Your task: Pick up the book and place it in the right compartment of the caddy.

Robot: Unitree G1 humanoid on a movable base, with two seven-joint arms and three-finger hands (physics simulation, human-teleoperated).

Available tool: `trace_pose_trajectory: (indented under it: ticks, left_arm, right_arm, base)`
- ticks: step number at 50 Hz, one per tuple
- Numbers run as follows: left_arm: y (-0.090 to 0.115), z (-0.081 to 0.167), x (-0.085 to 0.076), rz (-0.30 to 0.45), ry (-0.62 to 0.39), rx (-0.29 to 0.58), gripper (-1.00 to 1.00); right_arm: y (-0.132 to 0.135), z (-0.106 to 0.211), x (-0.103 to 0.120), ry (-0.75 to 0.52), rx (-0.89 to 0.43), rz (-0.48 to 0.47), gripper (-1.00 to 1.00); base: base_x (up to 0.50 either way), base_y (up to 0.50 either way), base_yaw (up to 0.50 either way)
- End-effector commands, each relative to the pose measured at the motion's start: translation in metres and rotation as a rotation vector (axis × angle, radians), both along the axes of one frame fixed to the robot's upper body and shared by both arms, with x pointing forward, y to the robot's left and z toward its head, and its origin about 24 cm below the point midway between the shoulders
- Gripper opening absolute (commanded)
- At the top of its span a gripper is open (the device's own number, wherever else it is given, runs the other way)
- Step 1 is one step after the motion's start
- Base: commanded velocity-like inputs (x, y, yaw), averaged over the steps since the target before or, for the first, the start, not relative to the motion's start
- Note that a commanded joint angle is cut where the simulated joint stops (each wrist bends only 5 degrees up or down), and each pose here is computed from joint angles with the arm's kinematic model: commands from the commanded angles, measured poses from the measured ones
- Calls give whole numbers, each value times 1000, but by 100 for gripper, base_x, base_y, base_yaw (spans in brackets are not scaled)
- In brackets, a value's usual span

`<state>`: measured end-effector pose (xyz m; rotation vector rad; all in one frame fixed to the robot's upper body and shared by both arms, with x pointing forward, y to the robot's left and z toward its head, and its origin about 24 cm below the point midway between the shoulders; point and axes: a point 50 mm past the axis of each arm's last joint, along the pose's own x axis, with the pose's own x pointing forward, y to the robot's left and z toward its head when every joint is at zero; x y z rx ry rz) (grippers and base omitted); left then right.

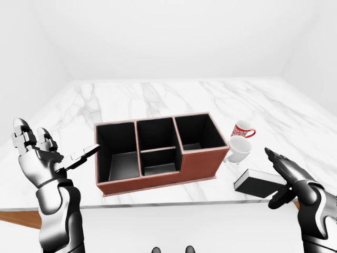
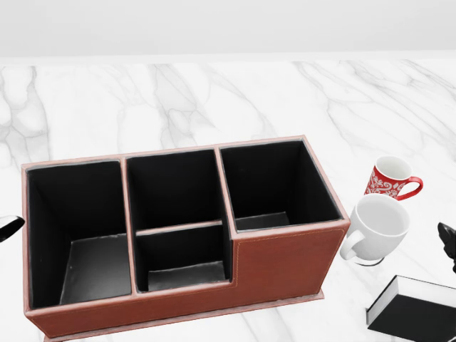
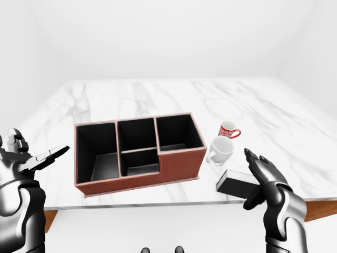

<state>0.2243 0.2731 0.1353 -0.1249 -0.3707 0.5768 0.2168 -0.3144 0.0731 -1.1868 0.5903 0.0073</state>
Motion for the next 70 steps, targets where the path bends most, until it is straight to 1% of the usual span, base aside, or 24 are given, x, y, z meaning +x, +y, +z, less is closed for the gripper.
trace_pose_trajectory:
  ticks: [1,7,13,15,18,20,22,30,37,47,50,51,52,53,54,70]
  left_arm:
    - [0,0,0,2,-1,1,100]
    - [0,0,0,1,0,0,100]
    - [0,0,0,2,0,0,100]
    - [0,0,0,2,-1,0,100]
    - [0,0,0,2,-1,0,100]
    - [0,0,0,1,0,0,100]
    - [0,0,1,2,0,0,100]
    - [0,1,0,2,-1,0,100]
    - [0,1,0,2,0,0,100]
    - [0,0,0,2,-1,0,100]
    - [0,0,0,3,0,0,100]
    - [0,0,0,3,0,0,100]
    - [0,0,0,3,-1,0,100]
    - [0,0,0,3,0,0,100]
    - [0,0,0,3,0,0,100]
    - [0,1,0,3,-1,0,100]
  right_arm:
    - [-6,-7,5,42,-22,-9,100]
    - [-5,-10,12,68,-53,8,100]
    - [-3,-15,25,84,-70,24,100]
    - [-1,-13,28,86,-68,35,100]
    - [-3,-26,30,101,-46,21,100]
    - [-3,-26,32,109,-49,26,100]
    - [-4,-32,33,116,-44,20,100]
    - [-7,-39,37,135,-43,16,100]
    - [-7,-40,38,147,-47,20,100]
    - [-11,-47,37,161,-44,2,100]
    - [-10,-43,37,166,-46,15,100]
    - [-10,-47,36,170,-41,8,100]
    - [-10,-49,36,173,-36,5,79]
    - [-10,-48,36,173,-36,9,-62]
    - [-8,-50,34,180,-22,11,-100]
    - [-6,-45,33,168,-20,21,-100]
  base:
    - [0,0,0]
    - [0,0,0]
    - [0,0,0]
    - [0,0,0]
    - [0,0,0]
    - [0,0,0]
    - [0,0,0]
    - [0,0,0]
    - [0,0,0]
    - [0,0,0]
    - [0,0,0]
    - [0,0,0]
    - [0,0,0]
    - [0,0,0]
    - [0,0,0]
    - [0,0,0]
